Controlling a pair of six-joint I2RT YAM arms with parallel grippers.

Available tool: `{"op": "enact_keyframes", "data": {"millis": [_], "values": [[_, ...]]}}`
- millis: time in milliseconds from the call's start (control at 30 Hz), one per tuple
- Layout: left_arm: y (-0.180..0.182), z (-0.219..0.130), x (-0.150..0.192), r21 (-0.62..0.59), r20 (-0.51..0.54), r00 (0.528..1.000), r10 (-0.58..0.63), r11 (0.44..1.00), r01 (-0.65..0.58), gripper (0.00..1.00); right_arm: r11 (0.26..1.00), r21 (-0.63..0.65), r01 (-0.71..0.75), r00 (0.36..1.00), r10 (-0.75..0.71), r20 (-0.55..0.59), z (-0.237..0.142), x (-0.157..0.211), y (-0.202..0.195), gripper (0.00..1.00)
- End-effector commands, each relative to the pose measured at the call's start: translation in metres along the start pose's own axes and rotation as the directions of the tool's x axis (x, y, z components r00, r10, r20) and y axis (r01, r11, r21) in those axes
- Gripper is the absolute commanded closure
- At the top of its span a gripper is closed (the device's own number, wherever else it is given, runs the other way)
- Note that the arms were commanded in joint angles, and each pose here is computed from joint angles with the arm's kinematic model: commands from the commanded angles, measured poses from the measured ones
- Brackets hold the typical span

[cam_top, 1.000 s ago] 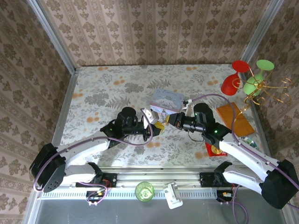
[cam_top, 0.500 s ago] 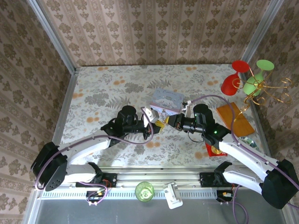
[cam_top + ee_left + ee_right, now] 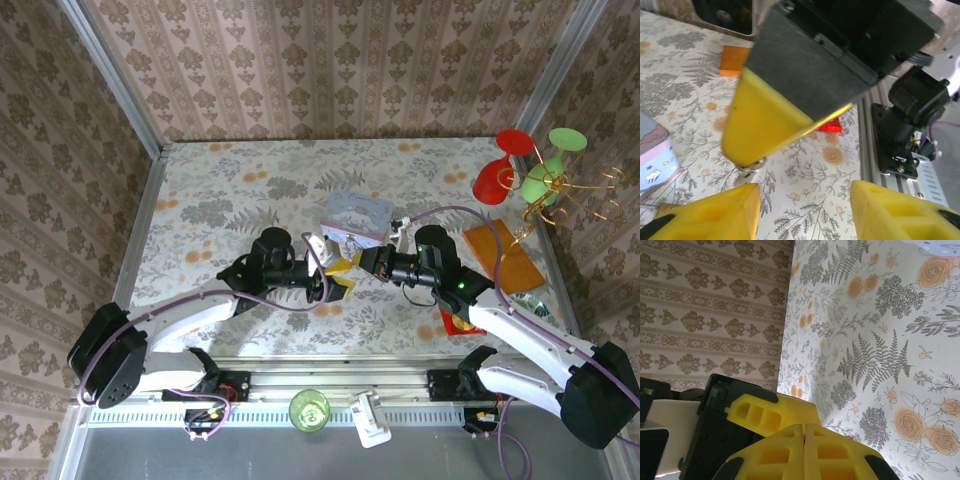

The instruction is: Unlock a padlock with a key

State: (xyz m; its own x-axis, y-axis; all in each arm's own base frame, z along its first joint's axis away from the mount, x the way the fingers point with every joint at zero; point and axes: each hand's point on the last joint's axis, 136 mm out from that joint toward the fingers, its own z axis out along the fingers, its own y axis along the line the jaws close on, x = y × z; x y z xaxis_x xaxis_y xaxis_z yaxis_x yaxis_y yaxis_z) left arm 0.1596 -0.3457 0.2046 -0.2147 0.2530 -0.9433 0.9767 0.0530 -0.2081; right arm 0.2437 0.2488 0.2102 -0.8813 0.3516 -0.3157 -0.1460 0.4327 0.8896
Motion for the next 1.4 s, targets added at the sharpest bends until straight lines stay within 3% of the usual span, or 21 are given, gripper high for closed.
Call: {"op": "enact_keyframes", "data": {"millis": [0, 167, 400, 733, 1000, 1233, 1367], "values": [[-0.013, -0.005, -0.008, 0.088, 0.077, 0.996, 0.037, 0.995, -0.043, 0.45, 0.998, -0.053, 0.016, 1.0, -0.017, -0.004, -0.003, 0.0, 0.014, 1.0], [-0.006, -0.002, -0.005, 0.083, 0.11, 0.993, 0.04, 0.995, -0.049, 0.38, 0.995, -0.098, 0.019, 1.0, -0.02, -0.018, -0.003, 0.002, 0.024, 1.0], [-0.004, 0.003, -0.012, 0.081, 0.15, 0.985, 0.085, 0.992, -0.098, 0.39, 0.987, -0.158, -0.003, 0.998, -0.007, -0.057, 0.0, 0.009, 0.033, 1.0], [0.003, -0.009, -0.004, 0.025, 0.159, 0.983, 0.088, 0.995, -0.093, 0.4, 0.99, -0.141, 0.004, 0.998, -0.011, -0.054, -0.003, 0.01, 0.031, 1.0], [-0.005, -0.003, -0.016, 0.065, 0.188, 0.978, 0.086, 0.993, -0.1, 0.53, 0.986, -0.166, -0.01, 0.998, -0.001, -0.064, 0.006, 0.011, 0.03, 1.0], [-0.003, -0.006, -0.022, 0.063, 0.229, 0.971, 0.069, 0.994, -0.085, 0.78, 0.988, -0.155, -0.011, 0.999, 0.003, -0.051, 0.002, 0.012, 0.024, 1.0], [-0.001, -0.007, -0.02, 0.059, 0.225, 0.973, 0.056, 0.996, -0.071, 0.88, 0.988, -0.151, -0.012, 0.999, 0.006, -0.039, 0.0, 0.011, 0.022, 1.0]]}}
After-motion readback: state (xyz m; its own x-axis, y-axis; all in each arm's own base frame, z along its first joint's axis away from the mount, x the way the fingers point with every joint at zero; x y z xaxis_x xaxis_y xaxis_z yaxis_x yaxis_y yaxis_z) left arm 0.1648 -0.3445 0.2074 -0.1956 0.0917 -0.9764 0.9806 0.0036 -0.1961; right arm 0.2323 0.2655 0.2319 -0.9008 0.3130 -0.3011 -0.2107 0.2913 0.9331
